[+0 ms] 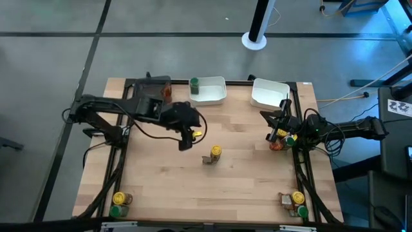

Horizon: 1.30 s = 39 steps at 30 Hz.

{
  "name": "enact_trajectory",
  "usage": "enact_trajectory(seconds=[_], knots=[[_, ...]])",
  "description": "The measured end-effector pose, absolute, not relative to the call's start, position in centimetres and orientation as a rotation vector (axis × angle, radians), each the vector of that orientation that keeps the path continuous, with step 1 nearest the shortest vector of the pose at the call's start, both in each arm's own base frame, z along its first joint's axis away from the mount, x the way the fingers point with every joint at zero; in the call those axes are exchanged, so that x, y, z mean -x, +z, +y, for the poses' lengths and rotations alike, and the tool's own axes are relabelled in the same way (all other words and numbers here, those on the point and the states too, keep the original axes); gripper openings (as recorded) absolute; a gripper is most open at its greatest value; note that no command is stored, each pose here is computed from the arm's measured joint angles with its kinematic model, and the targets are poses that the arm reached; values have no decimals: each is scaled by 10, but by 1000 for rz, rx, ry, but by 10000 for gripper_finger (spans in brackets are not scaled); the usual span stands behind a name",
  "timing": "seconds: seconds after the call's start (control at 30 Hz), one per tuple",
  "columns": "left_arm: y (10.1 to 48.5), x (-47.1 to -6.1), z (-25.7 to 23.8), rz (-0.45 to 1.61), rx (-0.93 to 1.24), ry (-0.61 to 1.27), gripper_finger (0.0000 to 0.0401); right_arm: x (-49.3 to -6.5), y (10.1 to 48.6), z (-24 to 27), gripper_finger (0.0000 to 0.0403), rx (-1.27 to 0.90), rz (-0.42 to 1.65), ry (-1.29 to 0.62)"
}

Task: Sort spices by type
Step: Put the center brown seasoning bag into the black bin

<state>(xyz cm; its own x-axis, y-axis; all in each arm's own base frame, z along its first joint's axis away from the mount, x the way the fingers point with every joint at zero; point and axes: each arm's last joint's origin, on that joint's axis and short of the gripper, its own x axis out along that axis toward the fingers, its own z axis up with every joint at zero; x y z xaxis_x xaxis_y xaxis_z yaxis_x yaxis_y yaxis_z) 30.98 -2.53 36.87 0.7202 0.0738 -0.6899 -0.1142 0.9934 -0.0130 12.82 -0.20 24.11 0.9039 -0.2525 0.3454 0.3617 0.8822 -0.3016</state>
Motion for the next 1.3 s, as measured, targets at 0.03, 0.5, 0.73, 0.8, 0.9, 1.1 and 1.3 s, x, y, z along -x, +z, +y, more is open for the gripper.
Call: enact_trajectory(seconds=[0.03, 0.5, 0.73, 0.8, 0.9, 1.1, 1.3], knots=[[364, -312, -27, 760, 55, 101, 153, -128, 241, -2, 14, 370, -304, -325], [297, -348, -50, 842, -13, 39, 153, -128, 241, -2, 14, 370, -303, -326], [265, -367, -63, 905, -44, -3, 153, -128, 241, -2, 14, 370, -303, -326], [259, -369, -66, 922, -48, -12, 153, -128, 241, -2, 14, 370, -303, -326], [255, -370, -69, 931, -50, -17, 153, -128, 241, -2, 14, 370, -303, -327], [255, -370, -72, 931, -52, -24, 153, -128, 241, -2, 14, 369, -303, -327], [255, -370, -72, 931, -51, -23, 153, -128, 241, -2, 14, 370, -302, -327]])
